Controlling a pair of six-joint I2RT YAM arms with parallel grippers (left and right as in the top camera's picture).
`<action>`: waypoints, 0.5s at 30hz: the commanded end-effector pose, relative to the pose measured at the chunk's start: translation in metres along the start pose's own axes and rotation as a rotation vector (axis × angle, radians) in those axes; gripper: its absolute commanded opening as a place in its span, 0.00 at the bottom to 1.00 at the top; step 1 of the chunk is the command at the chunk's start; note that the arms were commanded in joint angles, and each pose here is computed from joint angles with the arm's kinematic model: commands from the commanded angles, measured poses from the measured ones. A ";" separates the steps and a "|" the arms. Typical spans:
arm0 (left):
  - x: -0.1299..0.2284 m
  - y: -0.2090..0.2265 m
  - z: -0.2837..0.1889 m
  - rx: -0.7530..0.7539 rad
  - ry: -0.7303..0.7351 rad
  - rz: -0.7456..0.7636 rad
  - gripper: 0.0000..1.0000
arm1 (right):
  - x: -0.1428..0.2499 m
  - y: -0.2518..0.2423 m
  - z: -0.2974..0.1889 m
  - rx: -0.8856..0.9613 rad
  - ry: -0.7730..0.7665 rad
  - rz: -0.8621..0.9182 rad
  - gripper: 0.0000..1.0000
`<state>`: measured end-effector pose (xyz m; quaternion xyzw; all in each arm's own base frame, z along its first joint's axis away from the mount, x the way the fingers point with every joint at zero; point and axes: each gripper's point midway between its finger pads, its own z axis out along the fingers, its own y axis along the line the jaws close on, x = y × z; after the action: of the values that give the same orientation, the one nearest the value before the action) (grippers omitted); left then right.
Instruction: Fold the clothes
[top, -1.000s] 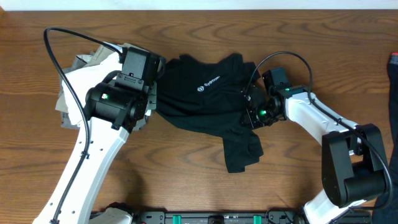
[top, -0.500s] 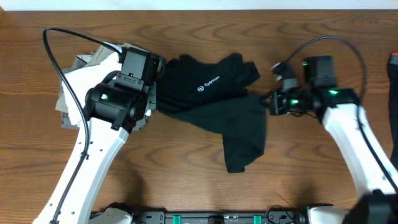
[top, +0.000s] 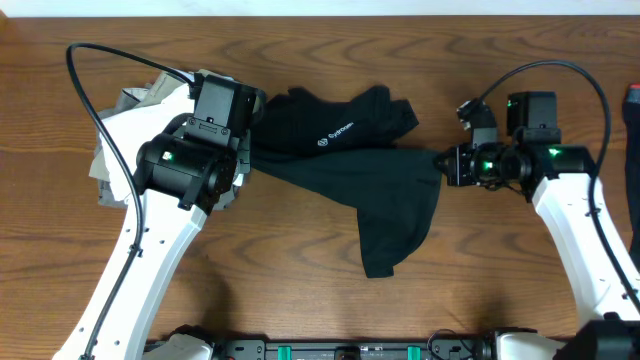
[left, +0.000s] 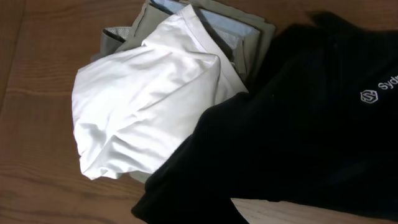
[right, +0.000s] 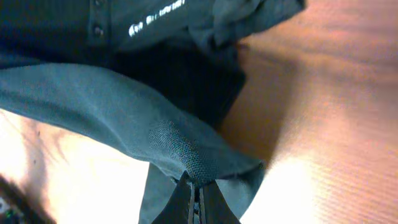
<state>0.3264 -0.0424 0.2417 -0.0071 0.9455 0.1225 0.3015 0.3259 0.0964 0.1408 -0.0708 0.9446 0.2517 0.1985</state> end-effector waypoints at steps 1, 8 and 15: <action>-0.009 0.009 -0.010 -0.021 -0.039 -0.017 0.06 | 0.022 0.005 0.026 -0.019 0.106 0.009 0.01; 0.008 0.002 0.013 -0.046 0.062 0.032 0.06 | 0.063 0.005 0.071 -0.035 0.306 0.034 0.01; 0.014 -0.004 0.030 -0.059 0.114 0.057 0.06 | 0.087 -0.003 0.093 -0.033 0.417 0.071 0.09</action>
<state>0.3309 -0.0441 0.2091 0.0068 0.9590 0.1431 0.2446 0.2864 0.1349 0.0378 -0.0908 0.9633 0.2525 0.0085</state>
